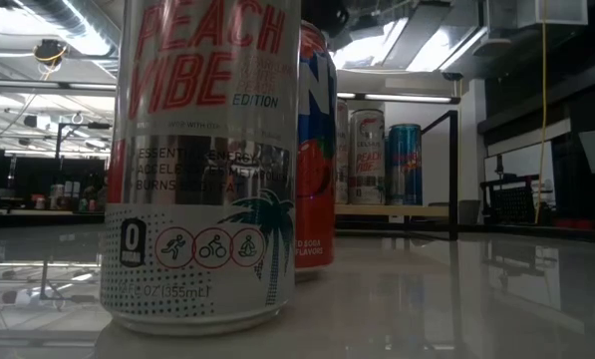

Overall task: Place canned beverage on shelf
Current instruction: Put the blue soda can onto the shelf aligned with the other blue soda cans

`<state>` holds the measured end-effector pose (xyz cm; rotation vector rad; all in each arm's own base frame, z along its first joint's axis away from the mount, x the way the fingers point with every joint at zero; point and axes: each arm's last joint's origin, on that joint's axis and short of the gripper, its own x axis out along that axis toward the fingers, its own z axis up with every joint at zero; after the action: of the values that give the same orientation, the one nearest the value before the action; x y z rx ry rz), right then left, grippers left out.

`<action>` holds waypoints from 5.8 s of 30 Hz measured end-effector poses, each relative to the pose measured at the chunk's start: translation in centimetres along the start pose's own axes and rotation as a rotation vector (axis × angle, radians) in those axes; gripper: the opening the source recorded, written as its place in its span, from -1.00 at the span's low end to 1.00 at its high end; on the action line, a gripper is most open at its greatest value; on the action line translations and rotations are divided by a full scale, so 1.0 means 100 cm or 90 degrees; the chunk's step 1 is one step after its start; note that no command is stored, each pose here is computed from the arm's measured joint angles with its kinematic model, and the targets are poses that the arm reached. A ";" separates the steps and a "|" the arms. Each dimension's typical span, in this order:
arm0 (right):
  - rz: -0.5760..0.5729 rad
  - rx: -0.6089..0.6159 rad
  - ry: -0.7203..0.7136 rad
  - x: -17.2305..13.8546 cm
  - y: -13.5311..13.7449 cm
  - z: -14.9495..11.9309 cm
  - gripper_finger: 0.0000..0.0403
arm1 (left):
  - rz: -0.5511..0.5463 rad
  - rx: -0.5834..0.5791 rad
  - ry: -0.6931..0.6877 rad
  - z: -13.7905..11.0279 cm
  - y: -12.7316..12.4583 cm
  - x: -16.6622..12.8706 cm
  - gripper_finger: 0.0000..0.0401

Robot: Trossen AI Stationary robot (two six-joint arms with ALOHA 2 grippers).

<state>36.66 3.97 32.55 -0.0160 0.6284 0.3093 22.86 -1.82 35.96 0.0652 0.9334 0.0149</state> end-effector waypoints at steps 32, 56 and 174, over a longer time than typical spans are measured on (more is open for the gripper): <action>-0.050 0.048 0.159 0.069 -0.015 -0.041 0.80 | -0.013 0.002 0.000 -0.001 -0.008 -0.001 0.63; -0.066 0.052 0.192 0.082 -0.018 -0.052 0.80 | -0.013 0.002 -0.001 -0.001 -0.008 -0.001 0.63; -0.087 0.123 0.285 -0.015 0.000 -0.005 0.17 | -0.014 -0.001 -0.011 0.001 -0.008 -0.001 0.63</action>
<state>35.23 3.47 32.99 0.0582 1.0944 0.1098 22.86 -2.65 36.05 0.0542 0.9170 -0.0053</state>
